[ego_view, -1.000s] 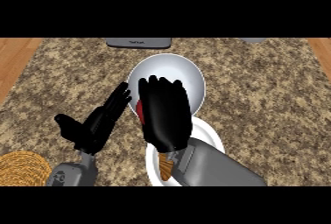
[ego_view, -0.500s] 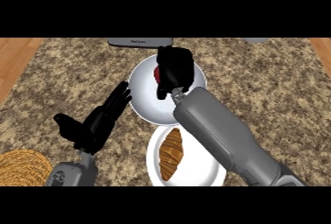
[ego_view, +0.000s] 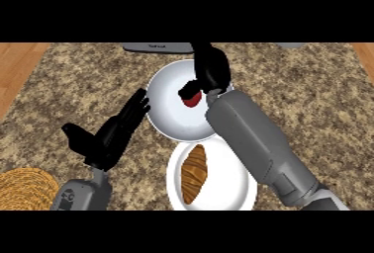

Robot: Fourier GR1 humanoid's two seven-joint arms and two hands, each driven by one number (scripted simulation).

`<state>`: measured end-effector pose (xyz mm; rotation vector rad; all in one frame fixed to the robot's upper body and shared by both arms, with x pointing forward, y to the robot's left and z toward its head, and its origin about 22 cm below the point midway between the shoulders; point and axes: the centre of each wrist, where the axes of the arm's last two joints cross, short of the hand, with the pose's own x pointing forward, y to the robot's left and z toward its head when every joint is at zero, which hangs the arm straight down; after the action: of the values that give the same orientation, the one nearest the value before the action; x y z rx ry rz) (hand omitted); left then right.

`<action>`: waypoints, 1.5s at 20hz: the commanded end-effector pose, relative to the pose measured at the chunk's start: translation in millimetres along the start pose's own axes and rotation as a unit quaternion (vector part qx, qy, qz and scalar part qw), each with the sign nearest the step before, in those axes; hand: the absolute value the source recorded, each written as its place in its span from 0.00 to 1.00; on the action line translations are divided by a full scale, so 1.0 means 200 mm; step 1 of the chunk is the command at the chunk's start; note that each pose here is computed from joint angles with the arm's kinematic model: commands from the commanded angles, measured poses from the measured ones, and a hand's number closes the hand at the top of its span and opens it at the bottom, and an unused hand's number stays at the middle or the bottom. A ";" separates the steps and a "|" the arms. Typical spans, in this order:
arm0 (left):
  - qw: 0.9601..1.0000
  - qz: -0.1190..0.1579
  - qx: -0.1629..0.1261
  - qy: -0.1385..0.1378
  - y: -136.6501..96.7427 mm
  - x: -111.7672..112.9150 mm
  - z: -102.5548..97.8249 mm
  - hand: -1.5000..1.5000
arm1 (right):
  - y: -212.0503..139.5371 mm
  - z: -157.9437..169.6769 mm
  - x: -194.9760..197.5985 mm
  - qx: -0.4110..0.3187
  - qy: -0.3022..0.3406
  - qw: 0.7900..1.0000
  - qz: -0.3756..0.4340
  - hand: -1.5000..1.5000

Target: Pick the tomato from the plate and place it in the bowl

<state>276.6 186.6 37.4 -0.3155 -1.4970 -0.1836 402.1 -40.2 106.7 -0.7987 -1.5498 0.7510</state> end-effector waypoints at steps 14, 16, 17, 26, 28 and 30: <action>0.998 0.016 0.060 0.012 0.16 -0.06 0.10 0.50 | -0.15 0.65 -0.12 -0.110 -0.175 0.898 -0.387 0.00; 0.999 0.009 0.052 0.012 0.12 -0.10 0.13 0.50 | -0.25 0.79 -0.13 -0.105 -0.207 0.893 -0.386 0.00; 0.998 0.006 0.056 0.013 0.12 -0.06 0.16 0.50 | -0.17 0.92 -0.15 -0.101 -0.211 0.890 -0.392 0.00; 0.997 0.008 0.076 0.020 0.14 -0.07 0.18 0.50 | -0.29 1.63 -0.34 -0.060 -0.227 0.895 -0.380 1.00; 0.997 0.011 0.076 0.014 0.17 -0.08 0.22 0.50 | -0.29 1.77 -0.38 -0.039 -0.213 0.898 -0.383 1.00; 0.997 0.020 0.075 0.014 0.17 -0.08 0.20 0.50 | -0.24 1.90 -0.43 -0.028 -0.204 0.910 -0.360 1.00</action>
<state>250.4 225.9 23.5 -0.2178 -1.4715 -0.0595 85.7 -143.4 69.5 -0.0970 -2.1412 0.2414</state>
